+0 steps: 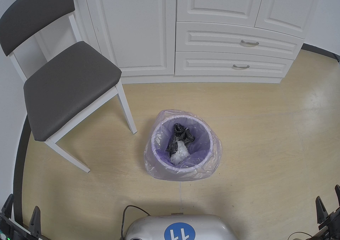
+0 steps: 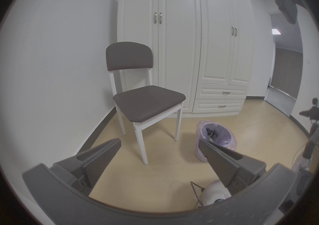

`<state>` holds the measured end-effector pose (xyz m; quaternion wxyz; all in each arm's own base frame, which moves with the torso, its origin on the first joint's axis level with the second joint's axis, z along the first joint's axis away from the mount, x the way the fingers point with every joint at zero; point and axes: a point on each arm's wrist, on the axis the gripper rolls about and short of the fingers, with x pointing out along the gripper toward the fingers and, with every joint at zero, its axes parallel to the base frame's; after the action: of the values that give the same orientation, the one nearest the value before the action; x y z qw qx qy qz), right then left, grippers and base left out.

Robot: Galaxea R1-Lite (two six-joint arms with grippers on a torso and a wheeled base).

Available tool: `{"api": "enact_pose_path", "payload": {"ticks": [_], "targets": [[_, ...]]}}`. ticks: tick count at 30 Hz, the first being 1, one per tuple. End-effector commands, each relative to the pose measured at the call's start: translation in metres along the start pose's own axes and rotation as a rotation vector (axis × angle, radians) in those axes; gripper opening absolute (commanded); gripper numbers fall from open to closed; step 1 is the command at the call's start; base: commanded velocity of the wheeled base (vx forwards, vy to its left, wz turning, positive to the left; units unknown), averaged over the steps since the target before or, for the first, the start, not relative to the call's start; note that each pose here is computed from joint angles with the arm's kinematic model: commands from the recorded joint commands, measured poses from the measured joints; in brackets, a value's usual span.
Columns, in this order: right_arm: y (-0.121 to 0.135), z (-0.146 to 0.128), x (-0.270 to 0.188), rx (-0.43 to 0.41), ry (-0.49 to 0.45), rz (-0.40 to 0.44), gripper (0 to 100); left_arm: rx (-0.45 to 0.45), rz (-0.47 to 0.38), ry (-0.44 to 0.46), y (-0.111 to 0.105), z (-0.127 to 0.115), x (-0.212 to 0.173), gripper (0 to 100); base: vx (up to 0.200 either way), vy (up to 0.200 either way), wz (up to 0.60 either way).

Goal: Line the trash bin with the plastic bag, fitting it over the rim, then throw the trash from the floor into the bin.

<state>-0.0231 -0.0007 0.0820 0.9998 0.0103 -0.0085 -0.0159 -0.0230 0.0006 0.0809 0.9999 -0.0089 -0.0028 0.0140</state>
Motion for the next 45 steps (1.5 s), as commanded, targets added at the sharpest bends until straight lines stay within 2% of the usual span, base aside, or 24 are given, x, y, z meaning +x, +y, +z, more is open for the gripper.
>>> {"api": "enact_pose_path", "payload": {"ticks": [1,6,7,8,14,23,26,27,31,45], "targets": [[0.0000,-0.0053,0.0002,-0.008,0.004,0.000,100,0.061,-0.036,0.002,-0.0007,-0.0048,0.0001,100,0.000,0.000,0.00],[-0.0001,-0.0051,0.0002,0.001,0.003,0.004,100,0.036,-0.034,0.004,-0.0007,-0.0048,0.0002,100,0.000,0.000,0.00],[-0.0001,-0.0051,0.0002,0.013,0.003,0.003,100,-0.019,-0.003,0.004,0.0000,-0.0046,0.0003,100,0.000,0.000,0.00],[-0.0001,-0.0051,0.0002,0.013,0.003,0.003,100,-0.025,0.001,0.004,0.0001,-0.0046,0.0003,100,0.000,0.000,0.00],[0.0000,-0.0053,0.0002,0.002,0.004,0.001,100,0.038,-0.027,0.007,-0.0004,-0.0054,0.0003,100,0.000,0.000,0.00],[-0.0001,-0.0053,0.0002,0.009,0.004,0.003,100,0.035,-0.031,0.008,-0.0006,-0.0051,0.0003,100,0.000,0.000,0.00],[-0.0001,-0.0053,0.0002,0.007,0.004,0.001,100,0.015,-0.020,0.004,-0.0004,-0.0046,0.0003,100,0.000,0.000,0.00],[-0.0001,-0.0051,0.0002,0.007,0.003,0.001,100,-0.025,-0.011,0.003,-0.0002,-0.0045,0.0003,100,0.000,0.000,0.00],[-0.0001,-0.0051,0.0002,0.007,0.003,0.001,100,0.007,-0.014,0.006,-0.0002,-0.0050,0.0004,100,0.000,0.000,0.00],[-0.0001,-0.0051,0.0002,0.007,0.003,0.001,100,0.007,-0.016,0.006,-0.0003,-0.0050,0.0004,100,0.000,0.000,0.00]]}}
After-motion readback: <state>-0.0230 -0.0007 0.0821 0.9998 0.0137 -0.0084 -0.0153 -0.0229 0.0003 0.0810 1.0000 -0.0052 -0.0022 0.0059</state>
